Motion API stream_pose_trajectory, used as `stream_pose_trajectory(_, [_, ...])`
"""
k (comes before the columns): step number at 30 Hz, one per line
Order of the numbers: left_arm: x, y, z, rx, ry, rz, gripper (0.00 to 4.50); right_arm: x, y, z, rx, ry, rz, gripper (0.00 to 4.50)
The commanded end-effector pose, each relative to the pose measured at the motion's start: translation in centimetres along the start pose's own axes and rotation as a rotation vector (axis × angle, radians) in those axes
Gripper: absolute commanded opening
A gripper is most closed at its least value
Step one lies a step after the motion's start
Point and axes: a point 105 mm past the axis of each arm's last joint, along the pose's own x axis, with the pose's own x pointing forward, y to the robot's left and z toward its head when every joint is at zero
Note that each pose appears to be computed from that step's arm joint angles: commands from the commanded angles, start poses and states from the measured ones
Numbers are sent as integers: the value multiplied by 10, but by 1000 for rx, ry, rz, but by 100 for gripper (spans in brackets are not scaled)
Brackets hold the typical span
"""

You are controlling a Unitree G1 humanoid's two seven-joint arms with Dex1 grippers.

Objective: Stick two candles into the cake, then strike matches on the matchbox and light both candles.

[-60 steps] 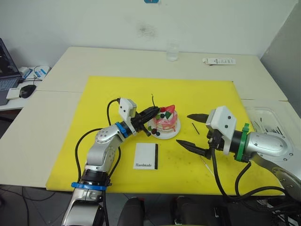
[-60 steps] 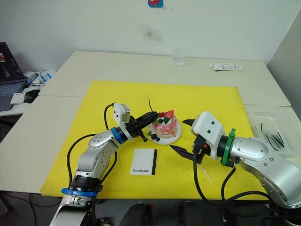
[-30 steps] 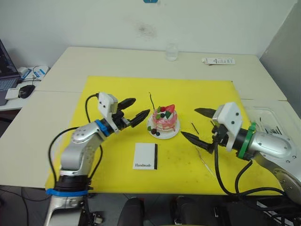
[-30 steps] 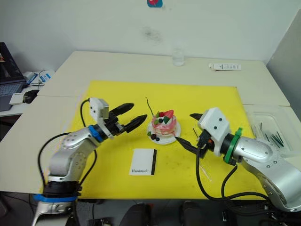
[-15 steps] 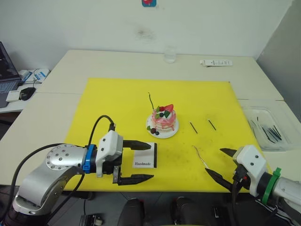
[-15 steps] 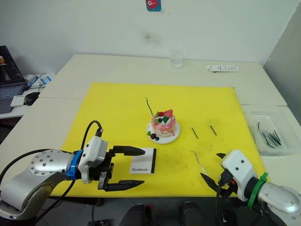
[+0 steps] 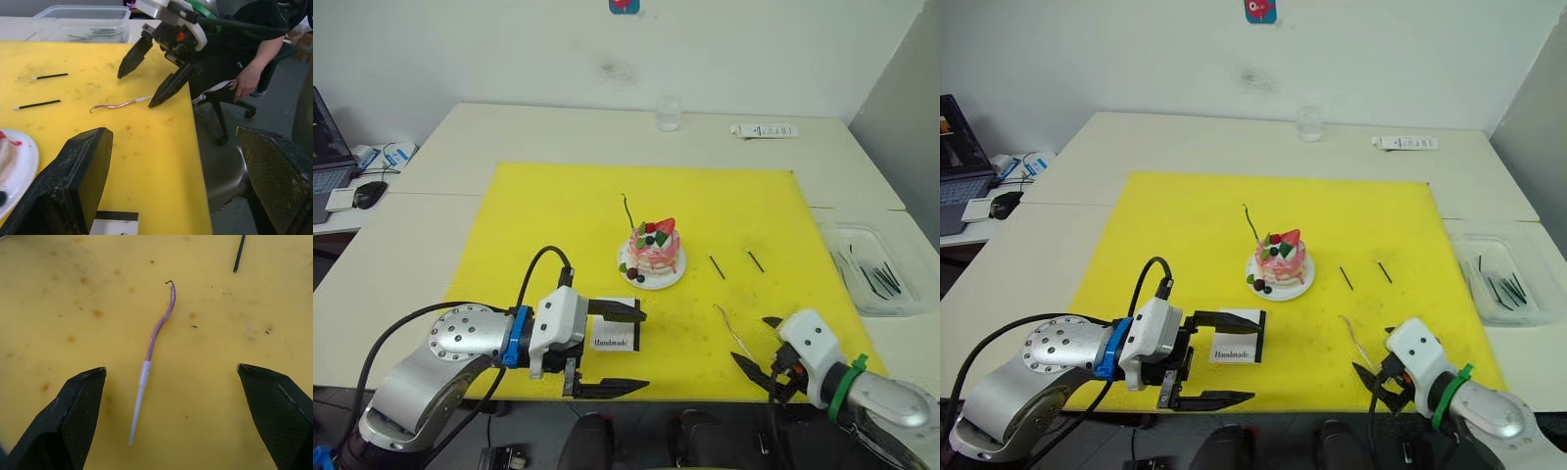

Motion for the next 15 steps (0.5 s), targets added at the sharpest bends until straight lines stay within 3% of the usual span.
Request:
stream_pose_trajectory(1, [2,-4,9,34,-10,-9,450,0,-2,1,-6,-6,-24,318])
stream_pose_trajectory(5, [2,-7,9,14,-8,-14,450,2,4,2,-2,-11,-8,157])
stream_pose_trajectory(6, [2,-7,9,14,-7,-14,450,2,4,2,-1,-12,-6,147])
stream_pose_trajectory(7, [2,-6,9,14,-7,-13,450,2,5,2,1,-13,-4,97])
stream_pose_trajectory(10, [2,-6,8,14,-4,-12,450,2,7,4,2,-16,3,23])
stream_pose_trajectory(11, [2,-6,7,14,-3,-12,450,1,6,5,2,-21,5,2])
stream_pose_trajectory(15, [2,-7,6,14,-3,-15,450,-6,3,18,1,-60,10,2])
